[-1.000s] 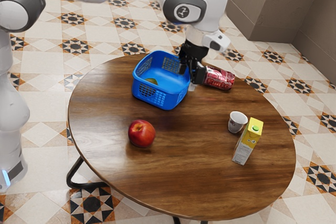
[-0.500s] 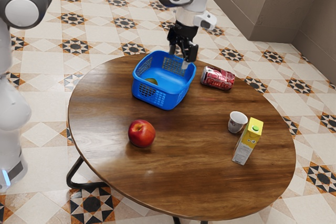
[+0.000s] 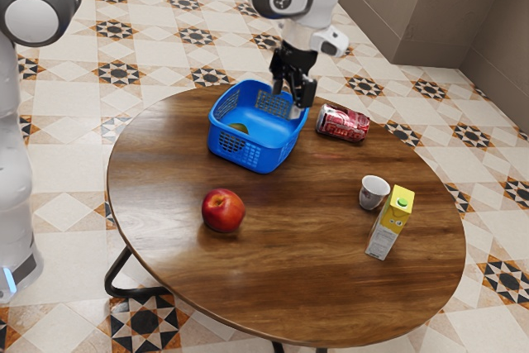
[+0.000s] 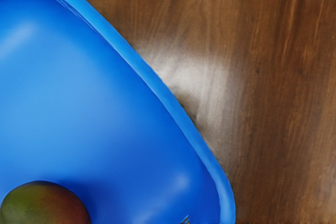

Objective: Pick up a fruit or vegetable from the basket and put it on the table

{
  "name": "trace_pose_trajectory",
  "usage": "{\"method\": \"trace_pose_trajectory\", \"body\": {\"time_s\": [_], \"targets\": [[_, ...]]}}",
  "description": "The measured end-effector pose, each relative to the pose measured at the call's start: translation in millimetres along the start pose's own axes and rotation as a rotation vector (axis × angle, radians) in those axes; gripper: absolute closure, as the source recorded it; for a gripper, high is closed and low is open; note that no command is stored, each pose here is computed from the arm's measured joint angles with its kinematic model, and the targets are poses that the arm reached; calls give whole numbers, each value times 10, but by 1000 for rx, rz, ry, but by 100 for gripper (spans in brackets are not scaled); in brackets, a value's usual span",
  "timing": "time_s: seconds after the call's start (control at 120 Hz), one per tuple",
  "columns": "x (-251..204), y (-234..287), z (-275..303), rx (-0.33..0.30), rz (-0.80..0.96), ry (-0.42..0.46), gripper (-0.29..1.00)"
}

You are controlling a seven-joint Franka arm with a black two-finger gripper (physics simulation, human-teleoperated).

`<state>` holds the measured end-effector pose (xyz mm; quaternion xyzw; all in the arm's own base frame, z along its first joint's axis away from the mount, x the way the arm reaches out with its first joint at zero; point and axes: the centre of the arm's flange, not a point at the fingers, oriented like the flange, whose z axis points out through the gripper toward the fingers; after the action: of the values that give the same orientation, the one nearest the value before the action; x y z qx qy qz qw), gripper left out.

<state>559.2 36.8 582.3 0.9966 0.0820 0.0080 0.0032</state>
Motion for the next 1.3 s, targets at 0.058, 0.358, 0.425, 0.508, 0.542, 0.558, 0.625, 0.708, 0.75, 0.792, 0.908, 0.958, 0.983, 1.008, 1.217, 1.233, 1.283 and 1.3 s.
{"method": "trace_pose_trajectory", "body": {"time_s": [0.058,0.358,0.425,0.508,0.542,0.558,0.625,0.708,0.75,0.792,0.908,0.958,0.983,1.008,1.217,1.233,1.283,1.3], "targets": [[-8,45,-2,1,9,0,0],[-56,174,33,21,45,-21,0],[-66,161,18,30,47,-22,0],[-71,107,11,40,42,-28,0],[-75,71,26,45,39,-35,0],[-80,50,39,48,37,-40,0],[-131,-66,94,53,25,-60,0],[-274,-423,159,53,-29,-88,0],[-340,-750,177,50,-87,-98,0],[-395,-1043,216,47,-139,-109,0],[-419,-1198,265,43,-163,-114,0],[-408,-1148,268,43,-151,-111,0],[-404,-1131,266,43,-146,-109,0],[-402,-1120,265,43,-143,-107,0],[-360,-1113,318,40,-135,-105,0],[-354,-1105,328,39,-133,-106,0],[-339,-1080,349,36,-128,-107,0],[-333,-1073,356,36,-126,-108,0]]}}
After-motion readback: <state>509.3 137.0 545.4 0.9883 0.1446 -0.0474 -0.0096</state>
